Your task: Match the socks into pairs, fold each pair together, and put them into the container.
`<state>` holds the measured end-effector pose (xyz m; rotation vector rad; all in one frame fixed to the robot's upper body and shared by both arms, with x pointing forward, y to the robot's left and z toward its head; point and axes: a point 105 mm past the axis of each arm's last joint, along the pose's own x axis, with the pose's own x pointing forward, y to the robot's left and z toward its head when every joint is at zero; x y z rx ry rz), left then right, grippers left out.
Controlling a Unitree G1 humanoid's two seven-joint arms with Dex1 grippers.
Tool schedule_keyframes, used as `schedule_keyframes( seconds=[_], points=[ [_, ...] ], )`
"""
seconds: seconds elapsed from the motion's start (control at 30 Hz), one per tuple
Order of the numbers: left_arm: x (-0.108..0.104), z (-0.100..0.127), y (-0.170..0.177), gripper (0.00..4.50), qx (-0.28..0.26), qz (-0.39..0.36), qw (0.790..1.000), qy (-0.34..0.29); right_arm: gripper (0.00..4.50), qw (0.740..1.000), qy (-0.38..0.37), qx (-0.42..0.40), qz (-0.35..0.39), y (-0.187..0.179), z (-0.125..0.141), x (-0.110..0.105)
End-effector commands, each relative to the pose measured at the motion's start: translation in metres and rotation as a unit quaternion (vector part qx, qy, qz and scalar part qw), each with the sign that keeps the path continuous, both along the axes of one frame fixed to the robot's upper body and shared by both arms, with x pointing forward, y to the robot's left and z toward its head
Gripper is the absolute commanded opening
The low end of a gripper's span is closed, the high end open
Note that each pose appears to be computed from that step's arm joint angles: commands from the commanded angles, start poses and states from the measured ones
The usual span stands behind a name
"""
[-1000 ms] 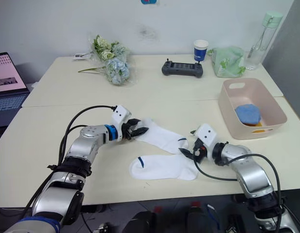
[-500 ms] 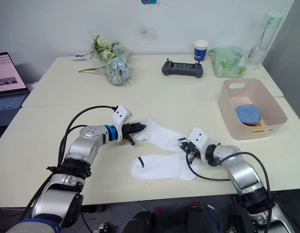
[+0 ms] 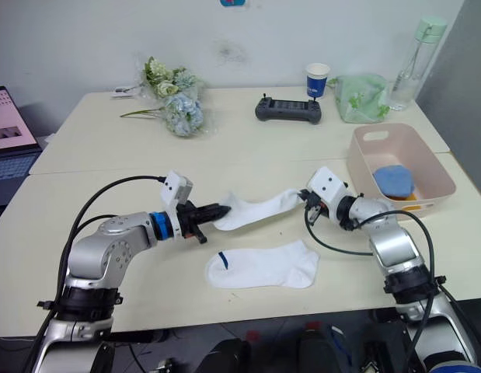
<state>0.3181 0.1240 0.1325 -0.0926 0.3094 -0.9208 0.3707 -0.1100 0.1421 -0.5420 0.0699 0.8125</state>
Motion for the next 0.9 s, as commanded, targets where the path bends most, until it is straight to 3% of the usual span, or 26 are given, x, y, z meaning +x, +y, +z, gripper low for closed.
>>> schedule_keyframes(
  seconds=[0.03,0.17,0.3,0.33,0.47,0.6,0.73,0.8,0.9],
  points=[
    [-0.029,0.020,-0.028,0.00,-0.045,-0.028,0.999,0.002,0.02,0.999,-0.039,-0.007,0.022,0.015,0.009,0.010],
    [-0.060,0.009,-0.051,0.00,-0.054,-0.054,0.997,0.026,0.02,0.998,-0.054,-0.012,0.031,0.023,0.008,0.023],
    [-0.065,-0.008,-0.056,0.00,-0.039,-0.037,0.998,0.035,0.02,0.998,-0.046,-0.006,0.047,0.025,0.002,0.025],
    [-0.064,-0.013,-0.056,0.00,-0.034,-0.031,0.998,0.043,0.24,0.998,-0.044,-0.008,0.048,0.023,0.000,0.025],
    [-0.064,-0.027,-0.056,1.01,-0.029,-0.040,0.996,0.070,1.32,0.998,-0.034,-0.017,0.045,0.010,-0.008,0.021],
    [-0.081,-0.024,-0.048,2.32,-0.035,-0.093,0.992,0.082,2.77,0.999,-0.035,0.003,0.039,-0.003,0.001,0.010],
    [-0.086,-0.009,-0.018,3.61,-0.021,-0.131,0.989,0.072,4.20,0.997,-0.015,0.035,0.068,-0.004,0.011,-0.017],
    [-0.070,0.008,0.000,4.22,-0.022,-0.125,0.991,0.044,4.21,0.995,0.012,0.035,0.097,-0.001,0.009,-0.036],
    [-0.038,0.034,0.015,4.22,-0.035,-0.099,0.994,-0.001,4.21,0.989,0.053,0.037,0.133,0.007,0.004,-0.059]
  ],
)
